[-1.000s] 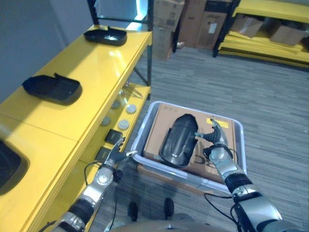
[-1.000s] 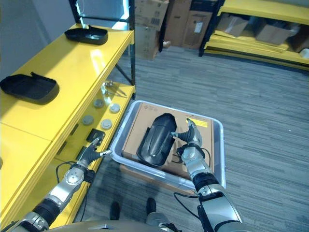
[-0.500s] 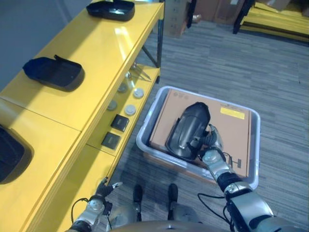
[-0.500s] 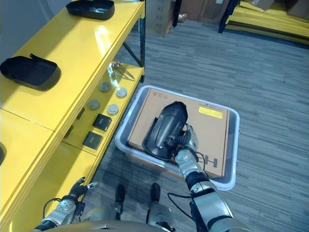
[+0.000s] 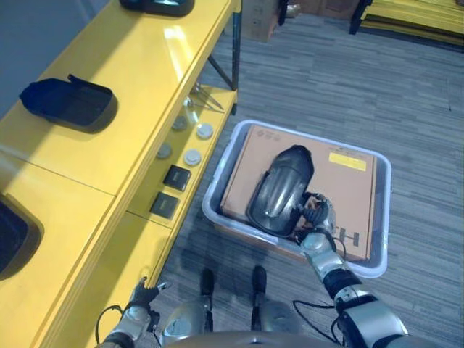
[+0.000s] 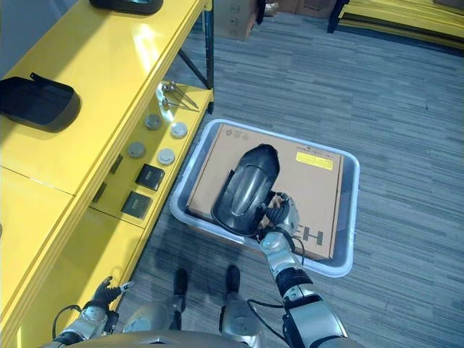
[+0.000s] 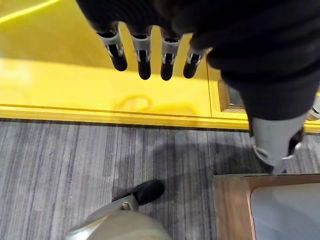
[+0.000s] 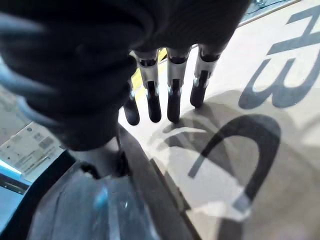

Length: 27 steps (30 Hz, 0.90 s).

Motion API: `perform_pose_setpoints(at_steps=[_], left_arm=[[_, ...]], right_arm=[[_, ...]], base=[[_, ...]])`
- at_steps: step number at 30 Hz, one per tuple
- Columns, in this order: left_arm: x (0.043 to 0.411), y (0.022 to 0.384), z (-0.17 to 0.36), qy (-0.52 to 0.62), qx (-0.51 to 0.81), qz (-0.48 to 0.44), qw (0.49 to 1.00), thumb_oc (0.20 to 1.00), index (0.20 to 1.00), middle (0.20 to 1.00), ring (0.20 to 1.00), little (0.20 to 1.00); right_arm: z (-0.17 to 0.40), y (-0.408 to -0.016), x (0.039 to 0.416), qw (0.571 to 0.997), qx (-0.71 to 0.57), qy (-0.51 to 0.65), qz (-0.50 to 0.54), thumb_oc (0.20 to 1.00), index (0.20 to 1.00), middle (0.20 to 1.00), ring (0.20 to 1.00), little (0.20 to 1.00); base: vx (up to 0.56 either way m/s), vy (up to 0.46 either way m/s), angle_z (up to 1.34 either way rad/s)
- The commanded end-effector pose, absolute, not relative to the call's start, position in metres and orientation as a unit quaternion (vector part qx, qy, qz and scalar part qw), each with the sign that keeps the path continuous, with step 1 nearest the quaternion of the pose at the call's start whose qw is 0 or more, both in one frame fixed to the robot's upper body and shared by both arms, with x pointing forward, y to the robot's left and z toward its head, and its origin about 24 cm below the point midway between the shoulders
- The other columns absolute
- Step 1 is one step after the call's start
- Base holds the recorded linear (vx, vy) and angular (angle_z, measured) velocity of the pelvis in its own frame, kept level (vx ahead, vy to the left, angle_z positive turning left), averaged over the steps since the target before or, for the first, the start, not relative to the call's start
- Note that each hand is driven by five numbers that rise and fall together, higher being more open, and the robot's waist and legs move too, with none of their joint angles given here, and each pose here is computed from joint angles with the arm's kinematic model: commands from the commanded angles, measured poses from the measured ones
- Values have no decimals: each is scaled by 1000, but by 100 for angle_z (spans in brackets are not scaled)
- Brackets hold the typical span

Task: Move parts from the plastic box to the shelf.

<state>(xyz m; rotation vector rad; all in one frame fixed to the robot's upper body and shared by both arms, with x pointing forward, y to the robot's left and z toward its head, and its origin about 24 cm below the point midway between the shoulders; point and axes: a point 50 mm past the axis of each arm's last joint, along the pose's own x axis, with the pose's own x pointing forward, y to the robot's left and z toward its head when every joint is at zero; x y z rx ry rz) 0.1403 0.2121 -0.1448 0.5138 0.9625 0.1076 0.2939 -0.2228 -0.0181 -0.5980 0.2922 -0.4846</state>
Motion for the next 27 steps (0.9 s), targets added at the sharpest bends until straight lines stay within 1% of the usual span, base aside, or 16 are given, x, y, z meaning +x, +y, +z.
perform_pose_setpoints(at_steps=[1, 4, 6, 8, 10, 11, 14, 16, 17, 18, 19, 22, 23, 25, 26, 27], left_arm=[[156, 214, -139, 436, 268, 55, 857, 1000, 1000, 1000, 1000, 1000], [161, 215, -136, 428, 249, 74, 866, 1000, 1000, 1000, 1000, 1000], [163, 218, -135, 423, 248, 77, 868, 1000, 1000, 1000, 1000, 1000], [162, 219, -135, 426, 250, 77, 866, 1000, 1000, 1000, 1000, 1000], [159, 224, -135, 429, 249, 83, 864, 1000, 1000, 1000, 1000, 1000], [158, 232, -133, 426, 253, 90, 864, 1000, 1000, 1000, 1000, 1000], [159, 234, -132, 421, 255, 90, 866, 1000, 1000, 1000, 1000, 1000], [171, 237, -121, 386, 262, 86, 880, 1000, 1000, 1000, 1000, 1000], [171, 237, -122, 386, 262, 86, 880, 1000, 1000, 1000, 1000, 1000], [183, 237, -111, 351, 262, 82, 895, 1000, 1000, 1000, 1000, 1000], [190, 237, -104, 331, 261, 81, 903, 1000, 1000, 1000, 1000, 1000], [212, 229, -84, 270, 249, 74, 927, 1000, 1000, 1000, 1000, 1000], [212, 229, -84, 270, 249, 74, 927, 1000, 1000, 1000, 1000, 1000], [234, 220, -58, 203, 236, 59, 949, 1000, 1000, 1000, 1000, 1000], [253, 209, -35, 145, 243, 40, 958, 1000, 1000, 1000, 1000, 1000], [259, 203, -26, 126, 230, 33, 964, 1000, 1000, 1000, 1000, 1000]], right_arm=[[-46, -202, 285, 928, -254, 211, -174, 200, 200, 200, 200, 200], [-48, -204, 285, 926, -257, 221, -168, 200, 200, 200, 200, 200], [-55, -218, 280, 911, -283, 249, -165, 200, 200, 200, 200, 200], [-54, -221, 281, 909, -291, 249, -167, 200, 200, 200, 200, 200], [-56, -236, 277, 895, -311, 268, -175, 200, 200, 200, 200, 200], [-47, -254, 281, 883, -340, 265, -184, 200, 200, 200, 200, 200], [-41, -262, 283, 880, -354, 256, -188, 200, 200, 200, 200, 200], [-11, -276, 299, 878, -391, 197, -191, 200, 200, 200, 200, 200], [-11, -276, 299, 878, -391, 198, -191, 200, 200, 200, 200, 200], [19, -284, 310, 869, -435, 135, -194, 200, 200, 200, 200, 200], [31, -286, 313, 866, -445, 107, -199, 200, 200, 200, 200, 200], [63, -293, 316, 849, -481, 40, -215, 200, 200, 200, 200, 200], [63, -293, 315, 849, -481, 41, -216, 200, 200, 200, 200, 200], [83, -295, 314, 839, -496, -2, -224, 200, 200, 200, 200, 200], [101, -294, 311, 835, -494, -44, -238, 200, 200, 200, 200, 200], [108, -293, 309, 828, -504, -61, -237, 200, 200, 200, 200, 200]], base=[[0, 0, 0], [0, 0, 0], [3, -12, 2], [5, -11, 15], [22, -9, 14], [28, -6, 7], [7, -10, 4], [0, 0, 0], [0, 0, 0], [0, 0, 0], [0, 0, 0], [2, -2, -1], [8, -13, -5], [6, -8, -4], [0, 0, 0], [33, -41, -4]])
